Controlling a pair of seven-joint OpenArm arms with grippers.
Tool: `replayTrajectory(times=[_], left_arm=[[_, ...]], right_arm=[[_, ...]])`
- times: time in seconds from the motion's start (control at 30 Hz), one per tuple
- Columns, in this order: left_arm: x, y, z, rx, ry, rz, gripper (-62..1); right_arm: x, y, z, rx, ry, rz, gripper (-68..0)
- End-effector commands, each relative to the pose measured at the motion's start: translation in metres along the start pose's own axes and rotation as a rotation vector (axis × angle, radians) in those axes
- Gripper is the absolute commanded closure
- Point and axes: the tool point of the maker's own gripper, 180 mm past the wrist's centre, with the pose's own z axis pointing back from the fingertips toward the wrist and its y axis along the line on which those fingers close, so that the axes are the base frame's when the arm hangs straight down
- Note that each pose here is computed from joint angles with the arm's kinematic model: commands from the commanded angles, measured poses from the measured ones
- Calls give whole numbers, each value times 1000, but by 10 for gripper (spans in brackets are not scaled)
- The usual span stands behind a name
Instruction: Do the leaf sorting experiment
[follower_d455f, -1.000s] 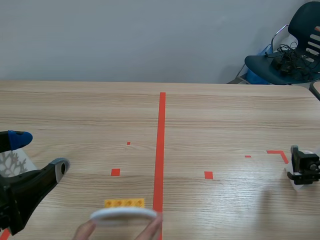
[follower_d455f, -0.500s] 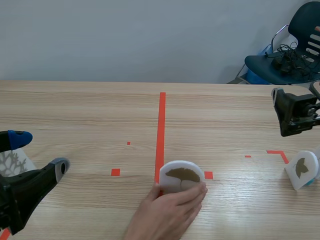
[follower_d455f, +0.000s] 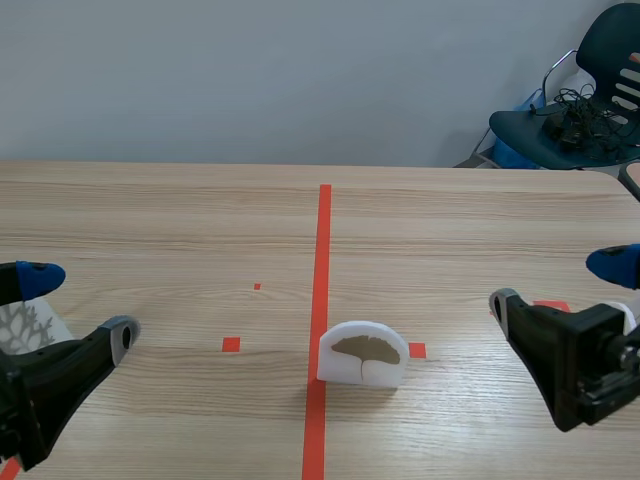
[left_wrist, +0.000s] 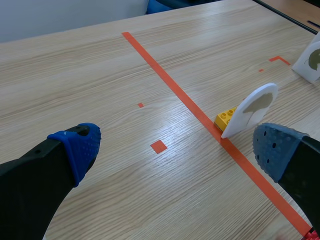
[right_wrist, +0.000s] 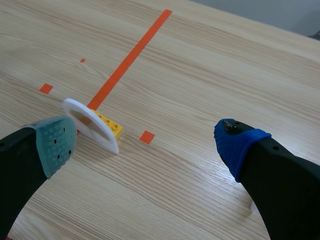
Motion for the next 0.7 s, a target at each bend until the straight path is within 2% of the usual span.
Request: replayTrajectory(times=[0.0,0.53,0.63,0.67], left_arm=[[13,-1,-1,-5,-41,-11,-623],[13,-1,-1,-5,-42,-12,-623],[13,-1,-1,-5,-41,-12,-623],[13,-1,-1,-5,-40,-12,-623]], right_arm=[[13,-11,0,-24,-34,31,-565],[10,-10,1,-18,-19,42,-568],[10,-10,1,-18,-17,42,-678],[10,-10,1,-18,-16,42,-679]])
